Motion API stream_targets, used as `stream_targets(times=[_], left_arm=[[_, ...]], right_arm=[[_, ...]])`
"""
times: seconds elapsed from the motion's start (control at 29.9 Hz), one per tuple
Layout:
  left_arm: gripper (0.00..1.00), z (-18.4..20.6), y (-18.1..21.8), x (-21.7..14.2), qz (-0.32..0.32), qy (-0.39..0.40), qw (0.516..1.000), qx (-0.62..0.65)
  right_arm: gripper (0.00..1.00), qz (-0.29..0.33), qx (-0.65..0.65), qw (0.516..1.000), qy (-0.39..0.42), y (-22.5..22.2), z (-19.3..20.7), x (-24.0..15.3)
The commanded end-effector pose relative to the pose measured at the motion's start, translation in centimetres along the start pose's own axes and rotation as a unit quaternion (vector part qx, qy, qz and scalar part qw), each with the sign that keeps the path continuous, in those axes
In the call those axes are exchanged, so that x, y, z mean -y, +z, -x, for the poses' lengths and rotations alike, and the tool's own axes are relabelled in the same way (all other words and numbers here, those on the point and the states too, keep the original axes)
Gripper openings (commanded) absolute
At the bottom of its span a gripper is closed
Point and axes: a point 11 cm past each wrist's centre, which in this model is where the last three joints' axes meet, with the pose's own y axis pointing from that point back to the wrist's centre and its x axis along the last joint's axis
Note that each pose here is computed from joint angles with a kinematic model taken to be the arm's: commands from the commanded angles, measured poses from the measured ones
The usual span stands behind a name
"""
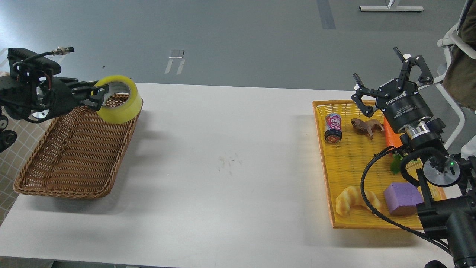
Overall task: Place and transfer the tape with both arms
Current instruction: 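Lift the tape roll and carry it over the wicker basket, then lower the tape roll into the basket and open the left gripper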
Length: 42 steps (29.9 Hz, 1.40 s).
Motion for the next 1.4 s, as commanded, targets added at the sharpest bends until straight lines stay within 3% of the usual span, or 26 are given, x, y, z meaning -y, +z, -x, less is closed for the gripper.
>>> stream_targets(times=[0.0,0.67,1.37], left_arm=[[0.0,2.1,-1.2,-0.2,-0.01,-0.013,1.0,-0.009],[0.0,10.6,-5.4,-1.5,-0.051,-0.049,0.996,-0.061],[0.0,13.8,-4.3,-1.0,-0.045,-0.062,0.993,-0.088]], right_arm=[[1.0,0.0,0.0,1.0,0.001,0.0,0.0,0.0],[1.0,0.002,0.001,1.0,0.002,0.2,-0.1,-0.1],[1.0,0.002,0.0,1.0,0.003,0.1,-0.2,-0.3]])
